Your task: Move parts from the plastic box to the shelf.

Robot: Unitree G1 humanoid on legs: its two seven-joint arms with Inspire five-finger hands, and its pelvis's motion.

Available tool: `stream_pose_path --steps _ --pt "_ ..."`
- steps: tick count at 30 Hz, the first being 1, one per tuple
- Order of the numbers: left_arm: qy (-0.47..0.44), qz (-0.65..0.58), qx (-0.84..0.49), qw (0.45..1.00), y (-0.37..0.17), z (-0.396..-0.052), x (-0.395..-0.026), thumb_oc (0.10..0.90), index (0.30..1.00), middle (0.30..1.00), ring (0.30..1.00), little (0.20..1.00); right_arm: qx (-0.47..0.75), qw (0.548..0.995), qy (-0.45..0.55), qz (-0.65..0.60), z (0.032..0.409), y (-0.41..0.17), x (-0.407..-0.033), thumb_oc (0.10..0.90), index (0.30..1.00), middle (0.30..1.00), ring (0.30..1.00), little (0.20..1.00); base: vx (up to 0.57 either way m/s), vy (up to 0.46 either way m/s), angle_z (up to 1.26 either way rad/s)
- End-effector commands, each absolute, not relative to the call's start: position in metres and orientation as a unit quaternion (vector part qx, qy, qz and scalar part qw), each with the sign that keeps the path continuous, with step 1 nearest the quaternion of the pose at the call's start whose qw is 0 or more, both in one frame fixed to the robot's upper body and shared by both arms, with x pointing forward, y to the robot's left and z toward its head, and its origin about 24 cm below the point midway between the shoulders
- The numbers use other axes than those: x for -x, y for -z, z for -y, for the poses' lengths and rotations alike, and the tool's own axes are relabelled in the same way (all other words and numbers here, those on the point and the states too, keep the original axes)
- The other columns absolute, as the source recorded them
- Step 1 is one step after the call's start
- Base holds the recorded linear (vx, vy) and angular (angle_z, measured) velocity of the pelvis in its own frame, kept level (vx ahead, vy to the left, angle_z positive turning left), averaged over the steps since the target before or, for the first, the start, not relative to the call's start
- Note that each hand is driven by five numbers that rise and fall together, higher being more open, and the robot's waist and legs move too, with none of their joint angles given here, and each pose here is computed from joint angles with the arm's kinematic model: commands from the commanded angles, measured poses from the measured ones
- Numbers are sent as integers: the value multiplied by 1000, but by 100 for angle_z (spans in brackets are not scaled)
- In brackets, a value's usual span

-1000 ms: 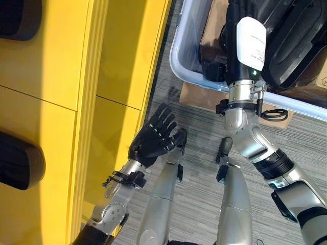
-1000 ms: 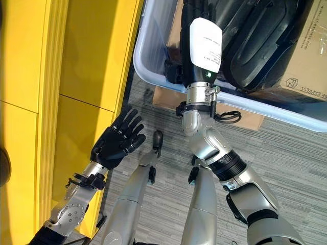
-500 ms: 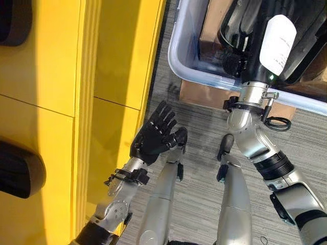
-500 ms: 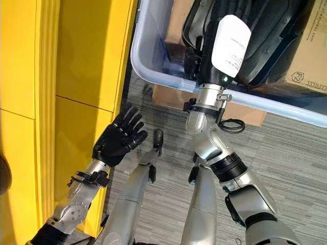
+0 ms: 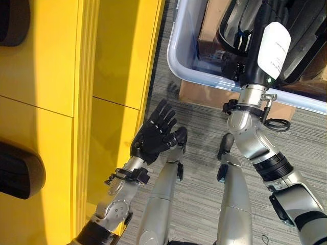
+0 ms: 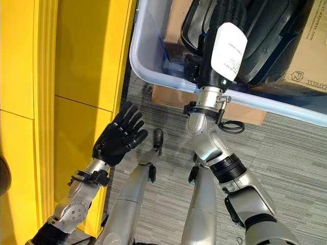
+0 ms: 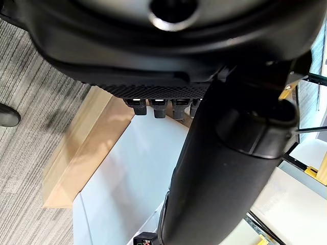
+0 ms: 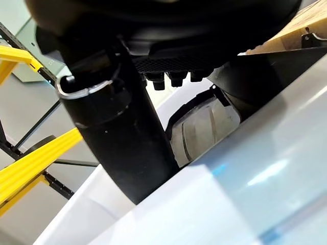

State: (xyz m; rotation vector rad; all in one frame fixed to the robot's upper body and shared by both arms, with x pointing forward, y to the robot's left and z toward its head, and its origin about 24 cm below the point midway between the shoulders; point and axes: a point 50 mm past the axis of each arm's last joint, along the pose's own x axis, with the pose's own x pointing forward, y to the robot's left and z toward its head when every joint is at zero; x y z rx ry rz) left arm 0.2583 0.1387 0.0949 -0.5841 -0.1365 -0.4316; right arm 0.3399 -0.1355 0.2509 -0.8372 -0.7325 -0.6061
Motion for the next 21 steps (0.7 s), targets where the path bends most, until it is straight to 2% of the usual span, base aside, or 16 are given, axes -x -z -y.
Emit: stream_pose_path --steps 1,16,18,21 --pt "256 141 298 909 -125 -127 -243 900 1000 1000 1000 1000 421 755 267 426 117 -287 -331 900 1000 1000 1000 1000 0 0 0" --pt "267 132 284 911 -127 -125 -247 900 1000 1000 1000 1000 500 739 285 350 125 -284 -358 900 1000 1000 1000 1000 3 -10 1" --pt "271 130 282 911 -127 -124 -247 900 1000 1000 1000 1000 485 759 291 322 129 -279 -365 900 1000 1000 1000 1000 8 -24 4" --pt "272 129 280 911 -127 -124 -247 900 1000 1000 1000 1000 494 766 299 284 138 -272 -374 900 1000 1000 1000 1000 13 -15 4"
